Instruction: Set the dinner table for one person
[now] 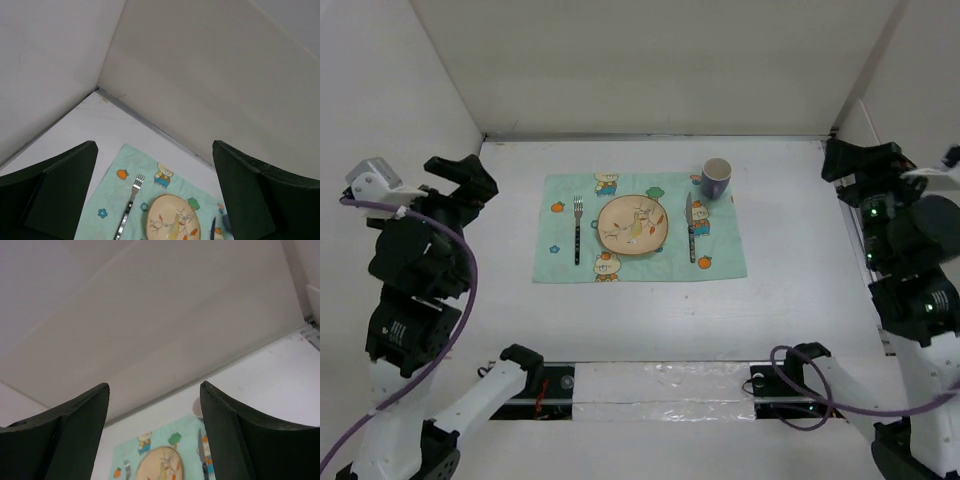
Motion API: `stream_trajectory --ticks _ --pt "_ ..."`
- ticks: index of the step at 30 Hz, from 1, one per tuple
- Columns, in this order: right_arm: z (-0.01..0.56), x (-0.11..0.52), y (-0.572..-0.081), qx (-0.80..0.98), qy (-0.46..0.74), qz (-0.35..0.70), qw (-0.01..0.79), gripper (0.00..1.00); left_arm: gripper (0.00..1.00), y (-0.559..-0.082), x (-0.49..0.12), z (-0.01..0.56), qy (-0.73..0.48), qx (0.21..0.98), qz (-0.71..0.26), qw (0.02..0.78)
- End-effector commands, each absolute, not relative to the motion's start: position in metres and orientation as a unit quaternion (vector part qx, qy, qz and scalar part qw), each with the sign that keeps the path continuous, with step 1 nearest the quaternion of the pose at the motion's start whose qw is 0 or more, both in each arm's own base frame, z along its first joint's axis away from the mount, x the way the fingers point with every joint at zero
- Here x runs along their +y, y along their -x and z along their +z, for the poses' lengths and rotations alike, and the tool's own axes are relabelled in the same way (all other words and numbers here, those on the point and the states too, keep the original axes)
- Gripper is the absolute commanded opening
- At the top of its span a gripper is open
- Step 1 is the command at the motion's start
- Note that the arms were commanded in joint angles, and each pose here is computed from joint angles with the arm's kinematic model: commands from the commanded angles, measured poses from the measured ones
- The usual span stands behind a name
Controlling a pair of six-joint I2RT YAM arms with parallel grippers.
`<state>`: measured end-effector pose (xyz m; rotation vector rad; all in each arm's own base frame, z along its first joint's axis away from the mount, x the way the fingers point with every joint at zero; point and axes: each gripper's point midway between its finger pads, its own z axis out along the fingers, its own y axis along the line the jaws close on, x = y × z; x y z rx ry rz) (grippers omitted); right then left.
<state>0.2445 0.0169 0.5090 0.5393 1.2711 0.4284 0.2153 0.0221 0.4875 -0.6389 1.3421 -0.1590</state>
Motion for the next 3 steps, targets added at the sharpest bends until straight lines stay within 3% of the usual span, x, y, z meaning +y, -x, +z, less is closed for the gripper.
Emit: stream_trajectory --ticks 1,3 --pt "0.4708 0.0178 -0.2672 0.625 -0.269 0.170 0.712 0.79 0.99 -0.2396 0.0113 0.4562 0.282 0.647 -0.046 0.707" --pt "0.4688 0.0146 -0.2664 0.627 -0.274 0.165 0.711 0.83 0.99 -0.2401 0.0109 0.4577 0.280 0.648 -0.046 0.707"
